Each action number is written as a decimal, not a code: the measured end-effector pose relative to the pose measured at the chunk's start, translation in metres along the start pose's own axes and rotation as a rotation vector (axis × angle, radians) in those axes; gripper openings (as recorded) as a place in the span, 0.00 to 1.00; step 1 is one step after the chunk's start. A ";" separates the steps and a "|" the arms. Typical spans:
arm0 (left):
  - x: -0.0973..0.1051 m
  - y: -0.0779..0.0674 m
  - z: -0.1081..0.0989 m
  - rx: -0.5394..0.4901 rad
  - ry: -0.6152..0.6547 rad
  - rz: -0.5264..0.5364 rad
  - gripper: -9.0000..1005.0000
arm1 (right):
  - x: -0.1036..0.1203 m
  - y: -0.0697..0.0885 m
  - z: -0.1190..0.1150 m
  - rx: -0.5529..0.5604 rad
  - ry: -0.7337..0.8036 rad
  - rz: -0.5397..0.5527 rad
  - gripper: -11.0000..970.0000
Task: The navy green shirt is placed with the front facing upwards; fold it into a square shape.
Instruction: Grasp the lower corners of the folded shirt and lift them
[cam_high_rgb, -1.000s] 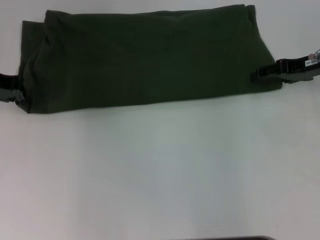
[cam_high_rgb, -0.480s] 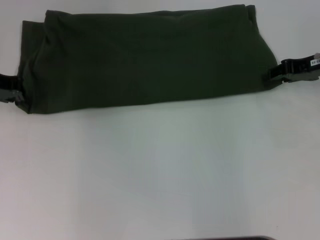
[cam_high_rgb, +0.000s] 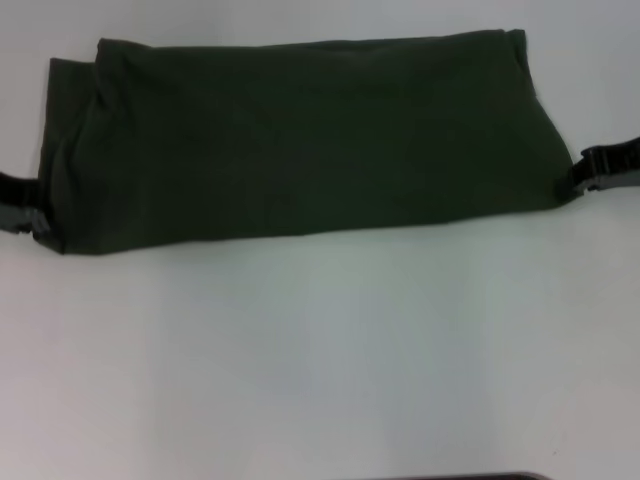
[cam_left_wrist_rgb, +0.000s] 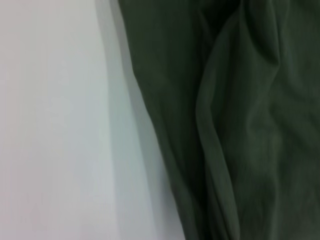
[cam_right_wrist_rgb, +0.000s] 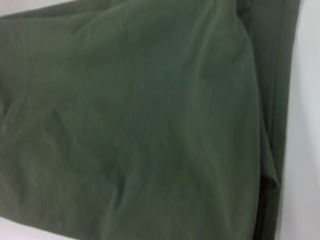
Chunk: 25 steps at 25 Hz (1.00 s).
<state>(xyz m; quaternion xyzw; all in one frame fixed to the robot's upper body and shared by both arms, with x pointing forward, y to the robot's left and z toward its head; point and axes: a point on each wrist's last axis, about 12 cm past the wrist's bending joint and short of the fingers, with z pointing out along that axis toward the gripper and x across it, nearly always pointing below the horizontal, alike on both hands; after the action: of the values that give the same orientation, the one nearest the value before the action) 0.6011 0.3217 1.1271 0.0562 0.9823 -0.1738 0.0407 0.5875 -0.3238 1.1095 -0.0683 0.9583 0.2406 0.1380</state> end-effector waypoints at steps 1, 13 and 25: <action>0.002 0.000 0.001 0.003 0.014 0.003 0.01 | 0.002 0.000 0.000 -0.005 0.011 0.001 0.02; 0.032 0.003 0.006 0.011 0.153 0.001 0.01 | 0.029 -0.003 -0.006 -0.021 0.139 0.008 0.02; 0.050 0.006 0.012 0.021 0.202 -0.015 0.01 | 0.043 0.004 0.004 -0.035 0.238 -0.011 0.02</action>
<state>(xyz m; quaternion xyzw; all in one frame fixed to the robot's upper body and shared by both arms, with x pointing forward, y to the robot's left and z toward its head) 0.5533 0.3274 1.1086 0.0667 0.9799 -0.1778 -0.0605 0.5462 -0.3207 1.0949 -0.1042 0.9632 0.2468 0.0237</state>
